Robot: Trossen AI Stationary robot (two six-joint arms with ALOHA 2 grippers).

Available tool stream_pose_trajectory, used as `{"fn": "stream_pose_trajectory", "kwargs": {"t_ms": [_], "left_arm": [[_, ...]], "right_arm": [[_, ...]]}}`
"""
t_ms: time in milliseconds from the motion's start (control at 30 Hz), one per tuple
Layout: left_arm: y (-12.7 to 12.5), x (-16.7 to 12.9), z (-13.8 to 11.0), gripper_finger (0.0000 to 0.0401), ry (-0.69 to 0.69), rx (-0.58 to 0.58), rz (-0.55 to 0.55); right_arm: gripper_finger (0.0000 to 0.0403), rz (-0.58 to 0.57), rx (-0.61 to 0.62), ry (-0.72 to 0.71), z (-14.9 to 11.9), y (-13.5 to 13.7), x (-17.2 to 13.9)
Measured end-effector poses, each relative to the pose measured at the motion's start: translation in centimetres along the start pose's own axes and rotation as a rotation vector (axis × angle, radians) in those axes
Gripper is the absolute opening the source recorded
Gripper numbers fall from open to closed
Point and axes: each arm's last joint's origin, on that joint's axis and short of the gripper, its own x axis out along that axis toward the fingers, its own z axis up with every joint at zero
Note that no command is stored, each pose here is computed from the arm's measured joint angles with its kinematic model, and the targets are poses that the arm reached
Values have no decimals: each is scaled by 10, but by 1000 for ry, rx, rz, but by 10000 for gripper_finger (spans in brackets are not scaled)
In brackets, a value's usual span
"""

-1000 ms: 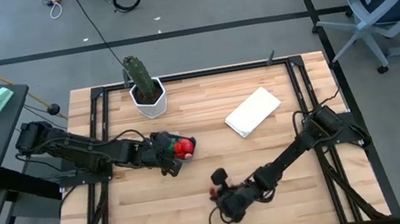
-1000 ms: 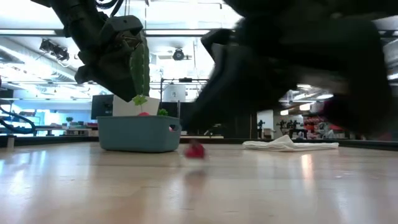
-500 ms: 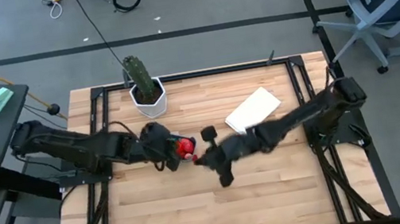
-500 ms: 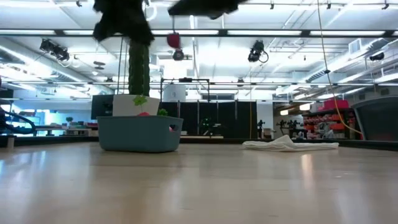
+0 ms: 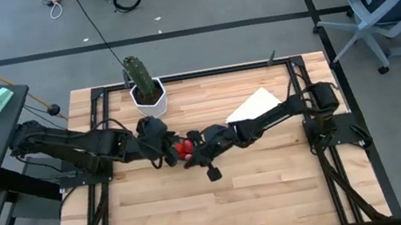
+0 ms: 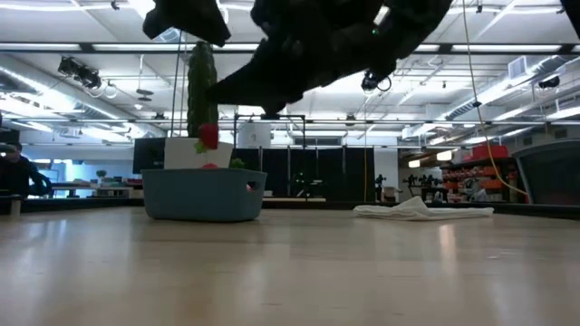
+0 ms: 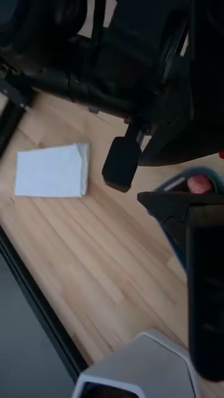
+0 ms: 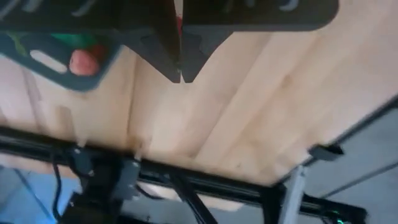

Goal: Pick and placing Produce into tupperware
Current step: Put the red cherry into the blue bin

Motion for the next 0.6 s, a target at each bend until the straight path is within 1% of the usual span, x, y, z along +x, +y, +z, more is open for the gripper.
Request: {"fn": "stream_pose_trajectory", "kwargs": {"t_ms": [67,267,400,500,600], "left_arm": [[1,1,-3,81,12,9,10],[4,2,-8,73,38,1,34],[4,2,-7,75,37,-1,35],[4,2,-7,79,37,-3,34],[4,2,-7,79,37,-10,35]], "right_arm": [[1,-31,1,17,-5,-1,3],[5,-118,-84,29,-6,-4,5],[3,-126,-80,50,-8,-7,4],[4,-176,-73,109,-14,-8,3],[3,-217,-72,139,-16,-10,3]]}}
